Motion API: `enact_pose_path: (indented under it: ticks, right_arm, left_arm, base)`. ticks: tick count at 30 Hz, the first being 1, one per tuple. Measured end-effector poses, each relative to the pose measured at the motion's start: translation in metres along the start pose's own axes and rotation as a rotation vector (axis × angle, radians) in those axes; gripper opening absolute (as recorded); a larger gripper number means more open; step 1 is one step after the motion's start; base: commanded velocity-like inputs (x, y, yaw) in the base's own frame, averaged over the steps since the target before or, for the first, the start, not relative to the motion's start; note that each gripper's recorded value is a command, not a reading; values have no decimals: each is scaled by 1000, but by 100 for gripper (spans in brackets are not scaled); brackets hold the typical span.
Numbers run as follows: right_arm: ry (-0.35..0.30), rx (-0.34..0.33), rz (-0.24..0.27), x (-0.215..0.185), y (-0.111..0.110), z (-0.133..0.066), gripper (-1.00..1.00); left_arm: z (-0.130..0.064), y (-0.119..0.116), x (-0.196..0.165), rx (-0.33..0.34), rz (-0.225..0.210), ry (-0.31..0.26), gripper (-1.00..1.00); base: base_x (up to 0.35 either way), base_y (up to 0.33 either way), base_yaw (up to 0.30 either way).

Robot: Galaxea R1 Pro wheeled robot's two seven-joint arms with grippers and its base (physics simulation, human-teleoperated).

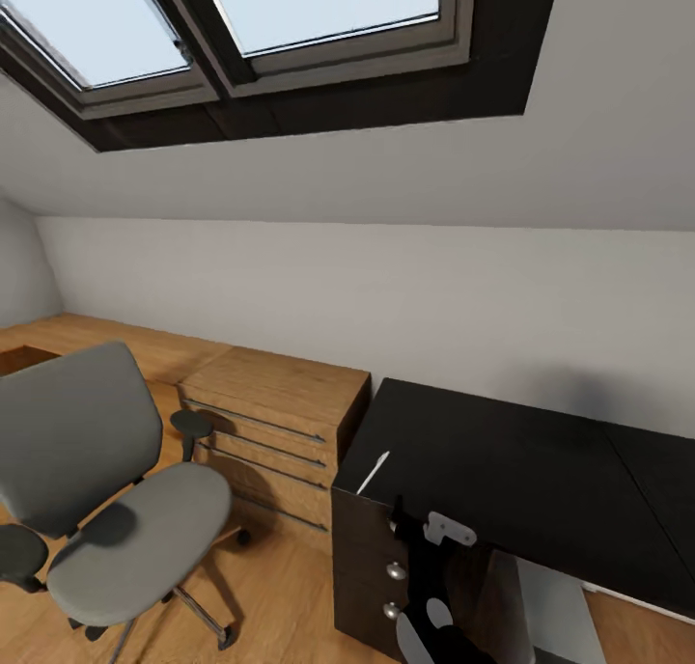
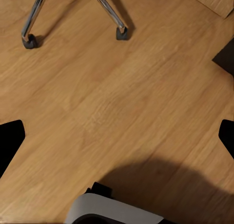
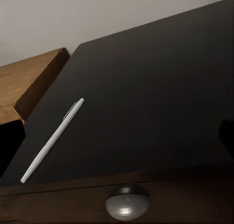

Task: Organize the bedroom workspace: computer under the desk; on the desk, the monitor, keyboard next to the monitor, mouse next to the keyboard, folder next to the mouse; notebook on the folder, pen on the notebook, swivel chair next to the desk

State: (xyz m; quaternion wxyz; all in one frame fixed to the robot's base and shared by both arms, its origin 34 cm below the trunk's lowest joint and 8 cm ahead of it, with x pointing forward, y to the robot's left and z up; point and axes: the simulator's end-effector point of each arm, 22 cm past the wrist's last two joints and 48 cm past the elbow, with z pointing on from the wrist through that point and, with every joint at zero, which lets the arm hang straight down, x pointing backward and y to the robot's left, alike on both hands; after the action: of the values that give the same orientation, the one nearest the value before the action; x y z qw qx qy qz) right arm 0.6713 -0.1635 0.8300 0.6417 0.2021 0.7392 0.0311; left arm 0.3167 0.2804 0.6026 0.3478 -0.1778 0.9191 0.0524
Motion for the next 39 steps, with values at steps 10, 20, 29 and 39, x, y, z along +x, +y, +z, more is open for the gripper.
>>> enact_pose_path:
  ticks: [10, 20, 29, 39]
  right_arm:
    - [-1, 0, 3, -1, 0, 0, 100]
    - [-49, -21, 26, -22, 11, 6, 100]
    - [-71, -35, 42, -33, 17, 8, 100]
    - [-108, -54, 51, -53, 26, 12, 100]
  left_arm:
    - [0, 0, 0, 0, 0, 0, 100]
    - [0, 1, 0, 0, 1, -1, 100]
    - [0, 1, 0, 0, 2, -1, 100]
    - [0, 0, -1, 1, 2, -2, 100]
  base:
    - [0, 0, 287]
    - [0, 0, 225]
    - [0, 0, 21]
    - [0, 0, 1]
